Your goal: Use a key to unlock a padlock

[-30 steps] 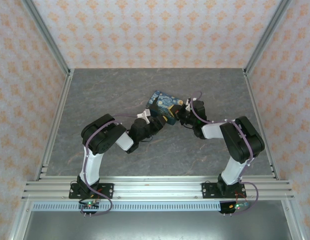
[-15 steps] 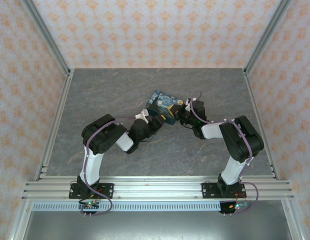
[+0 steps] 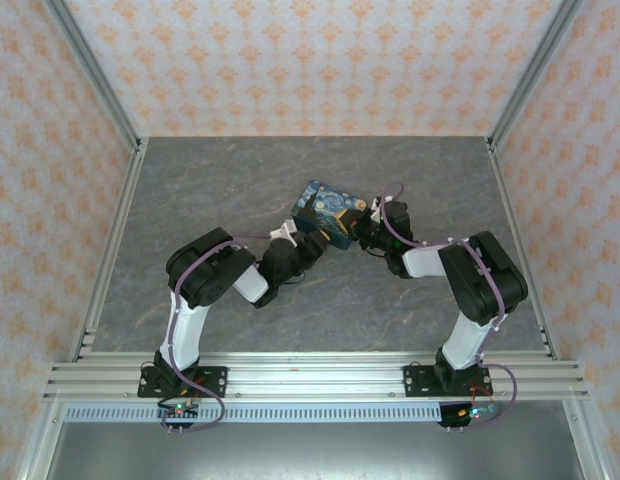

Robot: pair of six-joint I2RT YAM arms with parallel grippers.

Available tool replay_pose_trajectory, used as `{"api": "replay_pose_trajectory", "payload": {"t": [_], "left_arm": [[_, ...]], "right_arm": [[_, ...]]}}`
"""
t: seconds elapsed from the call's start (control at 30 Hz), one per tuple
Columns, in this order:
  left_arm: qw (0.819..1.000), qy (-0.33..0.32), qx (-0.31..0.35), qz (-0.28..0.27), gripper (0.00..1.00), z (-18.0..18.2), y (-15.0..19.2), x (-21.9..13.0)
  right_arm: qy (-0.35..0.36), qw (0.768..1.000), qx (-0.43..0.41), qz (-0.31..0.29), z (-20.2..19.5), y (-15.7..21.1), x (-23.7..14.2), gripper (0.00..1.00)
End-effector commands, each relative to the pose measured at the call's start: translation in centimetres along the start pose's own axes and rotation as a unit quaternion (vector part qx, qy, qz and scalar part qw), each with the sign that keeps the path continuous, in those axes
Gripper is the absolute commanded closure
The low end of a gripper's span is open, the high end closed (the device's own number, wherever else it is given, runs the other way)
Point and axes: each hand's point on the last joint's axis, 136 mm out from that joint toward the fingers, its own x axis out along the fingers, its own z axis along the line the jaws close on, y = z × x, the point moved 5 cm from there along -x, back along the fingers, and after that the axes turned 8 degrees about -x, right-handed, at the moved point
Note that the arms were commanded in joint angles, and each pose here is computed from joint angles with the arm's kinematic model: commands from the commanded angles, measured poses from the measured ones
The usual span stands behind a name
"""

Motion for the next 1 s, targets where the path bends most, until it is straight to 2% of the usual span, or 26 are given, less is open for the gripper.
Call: {"api": "replay_pose_trajectory", "payload": {"t": [0.0,0.73,0.97], "left_arm": [[0.998,-0.047,0.009,-0.03,0.63,2.0,-0.6,0.1],[0.996,-0.077,0.006,-0.05,0.78,3.3,-1.3,0.6],[0.996,-0.078,0.002,-0.047,0.91,3.5,-1.4,0.8]], "right_arm": [[0.02,1.0,0.011,0.01,-1.3,0.5,0.3,1.0],[0.023,1.0,0.011,0.012,-1.6,0.6,0.3,1.0],[0.019,1.0,0.01,0.013,-1.4,0.6,0.3,1.0]]}}
